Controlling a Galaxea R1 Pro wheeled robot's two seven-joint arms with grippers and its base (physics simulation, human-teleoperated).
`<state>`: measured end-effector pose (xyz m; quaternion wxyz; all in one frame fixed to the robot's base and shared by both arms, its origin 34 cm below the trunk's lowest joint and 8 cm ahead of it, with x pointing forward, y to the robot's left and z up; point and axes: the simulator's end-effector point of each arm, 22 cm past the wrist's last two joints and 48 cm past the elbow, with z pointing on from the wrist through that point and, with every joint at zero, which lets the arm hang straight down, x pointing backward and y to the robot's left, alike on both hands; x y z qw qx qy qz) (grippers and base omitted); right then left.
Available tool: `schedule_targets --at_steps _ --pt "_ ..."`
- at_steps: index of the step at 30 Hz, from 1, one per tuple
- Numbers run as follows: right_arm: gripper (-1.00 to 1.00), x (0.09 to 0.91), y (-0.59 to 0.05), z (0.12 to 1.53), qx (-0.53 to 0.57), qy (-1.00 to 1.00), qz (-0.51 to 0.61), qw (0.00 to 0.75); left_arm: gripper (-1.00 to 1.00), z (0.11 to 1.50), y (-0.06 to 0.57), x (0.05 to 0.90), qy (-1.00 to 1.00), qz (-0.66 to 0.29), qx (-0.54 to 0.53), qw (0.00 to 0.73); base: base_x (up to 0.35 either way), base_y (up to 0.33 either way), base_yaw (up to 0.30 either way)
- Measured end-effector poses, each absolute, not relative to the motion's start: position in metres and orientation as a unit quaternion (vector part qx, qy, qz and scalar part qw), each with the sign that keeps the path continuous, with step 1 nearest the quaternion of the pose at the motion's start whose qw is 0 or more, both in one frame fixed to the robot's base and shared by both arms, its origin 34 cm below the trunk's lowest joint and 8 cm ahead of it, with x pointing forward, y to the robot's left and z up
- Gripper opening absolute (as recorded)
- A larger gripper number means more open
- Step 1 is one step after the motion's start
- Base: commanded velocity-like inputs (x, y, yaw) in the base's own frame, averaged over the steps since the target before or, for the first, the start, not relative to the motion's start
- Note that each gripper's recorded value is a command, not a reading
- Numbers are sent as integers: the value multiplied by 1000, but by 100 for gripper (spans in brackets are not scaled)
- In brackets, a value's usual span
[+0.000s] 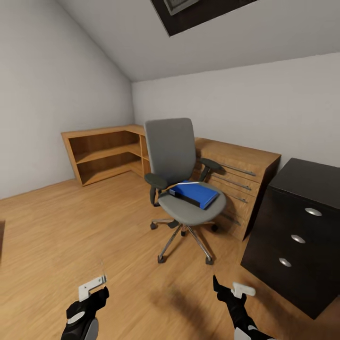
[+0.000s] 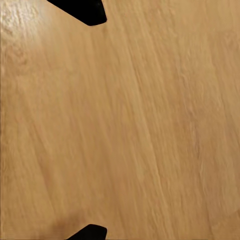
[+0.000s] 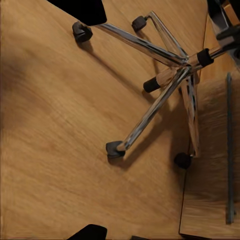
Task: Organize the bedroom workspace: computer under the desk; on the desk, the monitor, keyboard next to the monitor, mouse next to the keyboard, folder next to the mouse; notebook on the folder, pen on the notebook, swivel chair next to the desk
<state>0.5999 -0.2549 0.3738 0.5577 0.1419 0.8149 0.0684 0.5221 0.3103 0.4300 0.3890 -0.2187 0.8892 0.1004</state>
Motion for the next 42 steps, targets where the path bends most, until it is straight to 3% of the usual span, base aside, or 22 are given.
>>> schedule_targets --at_steps 5,7,20,42 --pt "100 589 -255 375 142 820 66 551 100 412 308 508 902 108 -214 359 0 0 0" --pt "100 557 -257 356 145 834 59 529 100 375 312 485 889 126 -235 372 0 0 0" --pt "100 554 -261 384 147 829 49 538 100 372 319 450 885 157 -222 379 0 0 -21" --pt "100 563 -266 431 141 830 46 538 100 375 315 409 912 170 -205 313 0 0 -249"
